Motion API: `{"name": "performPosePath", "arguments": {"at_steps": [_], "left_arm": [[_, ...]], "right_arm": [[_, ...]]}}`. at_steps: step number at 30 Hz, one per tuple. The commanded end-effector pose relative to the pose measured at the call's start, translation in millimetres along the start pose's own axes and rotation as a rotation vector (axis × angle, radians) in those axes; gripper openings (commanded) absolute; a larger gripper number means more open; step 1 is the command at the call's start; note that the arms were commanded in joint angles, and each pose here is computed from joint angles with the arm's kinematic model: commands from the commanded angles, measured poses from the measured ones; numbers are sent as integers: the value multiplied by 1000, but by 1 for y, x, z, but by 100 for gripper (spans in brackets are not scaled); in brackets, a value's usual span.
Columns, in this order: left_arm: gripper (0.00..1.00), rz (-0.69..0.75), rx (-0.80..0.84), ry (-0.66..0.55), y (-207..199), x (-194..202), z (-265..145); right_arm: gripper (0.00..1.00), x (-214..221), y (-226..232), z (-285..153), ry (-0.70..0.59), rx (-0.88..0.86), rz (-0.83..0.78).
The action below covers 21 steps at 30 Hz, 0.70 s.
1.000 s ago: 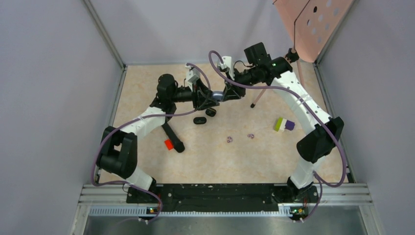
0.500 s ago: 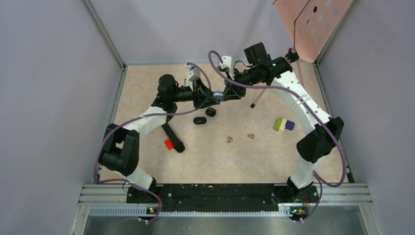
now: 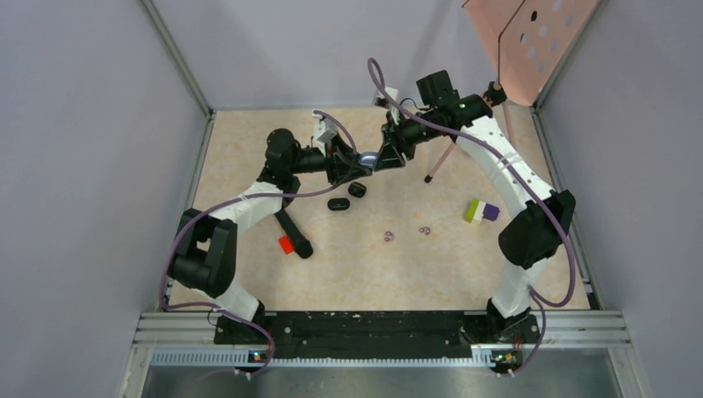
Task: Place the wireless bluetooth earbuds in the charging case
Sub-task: Open the charging case.
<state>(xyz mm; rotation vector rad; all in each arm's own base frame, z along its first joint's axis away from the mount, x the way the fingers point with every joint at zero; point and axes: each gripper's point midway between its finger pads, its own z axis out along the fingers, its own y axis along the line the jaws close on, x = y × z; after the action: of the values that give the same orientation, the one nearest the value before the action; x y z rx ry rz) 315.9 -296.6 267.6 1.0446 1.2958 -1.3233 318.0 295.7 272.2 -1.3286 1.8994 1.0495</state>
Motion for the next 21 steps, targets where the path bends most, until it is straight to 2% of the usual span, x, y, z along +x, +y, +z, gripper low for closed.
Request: {"name": "performPosePath", "arguments": {"at_steps": [1,10,14,21], "left_arm": [[0,142,108,-5,-17,-10,4],[0,123,85,-11,-13,-9,6],[0,39,14,-22,-1,-5,5],[0,-102,-79,-73,17,-3,-8]], "right_arm": [[42,-27,-31,-17,-118,63,45],[43,-32,-33,-23,-165,30,111],[46,-40,-24,-28,-187,3,104],[52,-73,-11,-76,-280,68,66]]}}
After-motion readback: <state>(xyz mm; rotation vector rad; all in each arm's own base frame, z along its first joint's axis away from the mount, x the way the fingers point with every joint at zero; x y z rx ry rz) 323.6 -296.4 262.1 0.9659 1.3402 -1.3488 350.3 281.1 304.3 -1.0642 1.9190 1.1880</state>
